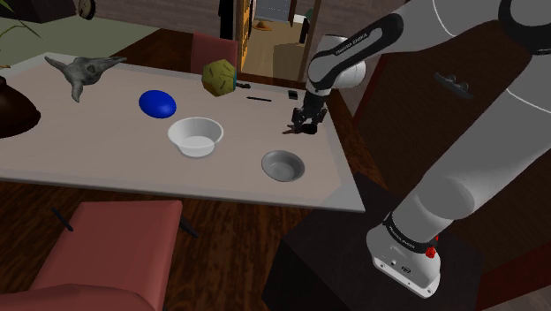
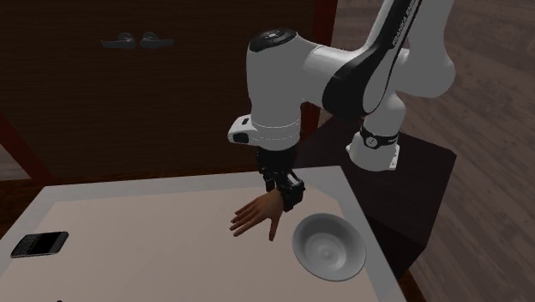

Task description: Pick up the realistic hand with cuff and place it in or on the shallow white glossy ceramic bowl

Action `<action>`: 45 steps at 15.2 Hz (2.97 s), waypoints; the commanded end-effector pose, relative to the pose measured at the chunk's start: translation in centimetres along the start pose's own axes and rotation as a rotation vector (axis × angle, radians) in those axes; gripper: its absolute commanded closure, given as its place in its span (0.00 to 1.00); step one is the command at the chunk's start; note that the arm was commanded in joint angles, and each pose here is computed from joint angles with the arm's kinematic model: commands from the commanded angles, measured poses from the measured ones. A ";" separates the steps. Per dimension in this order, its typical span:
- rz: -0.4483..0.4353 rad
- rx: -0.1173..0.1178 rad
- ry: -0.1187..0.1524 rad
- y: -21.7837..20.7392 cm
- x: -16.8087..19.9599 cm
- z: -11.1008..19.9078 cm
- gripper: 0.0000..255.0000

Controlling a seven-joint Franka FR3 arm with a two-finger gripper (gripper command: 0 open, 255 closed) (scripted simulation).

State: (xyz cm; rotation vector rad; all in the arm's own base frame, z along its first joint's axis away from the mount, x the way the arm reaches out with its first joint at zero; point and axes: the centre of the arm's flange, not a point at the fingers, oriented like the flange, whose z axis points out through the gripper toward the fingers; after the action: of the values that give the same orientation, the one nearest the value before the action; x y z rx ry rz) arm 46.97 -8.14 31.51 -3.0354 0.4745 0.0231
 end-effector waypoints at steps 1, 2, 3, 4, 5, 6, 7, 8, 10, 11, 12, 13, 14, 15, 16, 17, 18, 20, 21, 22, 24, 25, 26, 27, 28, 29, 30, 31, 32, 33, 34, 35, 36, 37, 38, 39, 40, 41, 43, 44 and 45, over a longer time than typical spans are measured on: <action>0.001 0.000 0.000 -1.9 -2.0 0.1 1.00; 0.001 0.000 0.000 -2.9 -2.9 0.2 1.00; 0.001 0.000 0.000 -3.8 -3.9 0.2 1.00; 0.001 0.000 0.000 -4.7 -4.8 0.3 1.00; 0.001 0.000 0.000 -5.6 -5.7 0.3 1.00; 0.001 0.000 0.000 -6.5 -6.7 0.4 1.00; 0.001 0.000 0.000 -7.5 -7.6 0.4 1.00; 0.001 0.000 0.000 -8.4 -8.6 0.5 1.00; 0.001 0.000 0.000 -10.4 -10.7 0.6 1.00; 0.001 0.000 0.000 -10.4 -10.6 1.1 1.00; 0.001 0.000 0.000 -10.3 -10.6 1.7 1.00; 0.001 0.000 0.000 -10.3 -10.6 2.2 1.00; 0.001 0.000 0.000 -10.3 -10.6 2.7 1.00; 0.001 0.000 0.000 -10.2 -10.6 3.2 1.00; 0.001 0.000 0.000 -10.2 -10.6 3.8 1.00; 0.001 0.000 0.000 -10.2 -10.6 4.3 1.00; 0.001 0.000 0.000 -10.1 -10.6 4.8 1.00; 0.001 0.000 0.000 -10.1 -10.5 5.9 1.00; 0.001 0.000 0.000 -10.0 -10.5 6.4 1.00; 0.001 0.000 0.000 -10.0 -10.5 6.9 1.00; 0.001 0.000 0.000 -9.9 -10.5 8.2 1.00; 0.001 0.000 0.000 -9.9 -10.5 8.2 1.00; 0.001 0.000 0.000 -9.9 -10.5 8.2 1.00; 0.001 0.000 0.000 -9.9 -10.5 8.2 1.00; 0.001 0.000 0.000 -9.9 -10.5 8.2 1.00; 0.001 0.000 0.000 -9.9 -10.5 8.2 1.00; 0.001 0.000 0.000 -9.9 -10.5 8.2 1.00; 0.001 0.000 0.000 -9.9 -10.5 8.2 1.00; 0.001 0.000 0.000 -9.9 -10.5 8.2 1.00; 0.001 0.000 0.000 -9.9 -10.5 8.2 0.00; 0.001 0.000 0.000 -9.9 -10.5 8.2 0.00; 0.001 0.000 0.000 -9.9 -10.5 8.2 0.00; 0.001 0.000 0.000 -9.9 -10.5 8.2 0.00; 0.001 0.000 0.000 -9.9 -10.5 8.2 0.00; 0.001 0.000 0.000 -9.9 -10.5 8.2 0.00; 0.001 0.000 0.000 -9.9 -10.5 6.8 0.00; 0.001 0.000 0.000 -9.9 -10.5 5.5 0.00; 0.001 0.000 0.000 -9.9 -10.5 4.2 0.00; 0.001 0.000 0.000 -9.9 -10.5 3.2 0.00; 0.001 0.000 0.000 -9.9 -10.5 3.2 0.00; 0.001 0.000 0.000 -9.9 -10.5 3.2 0.00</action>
State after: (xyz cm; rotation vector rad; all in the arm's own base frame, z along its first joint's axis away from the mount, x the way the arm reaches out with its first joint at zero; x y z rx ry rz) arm 40.01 4.69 29.17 -3.0355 0.4762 0.0215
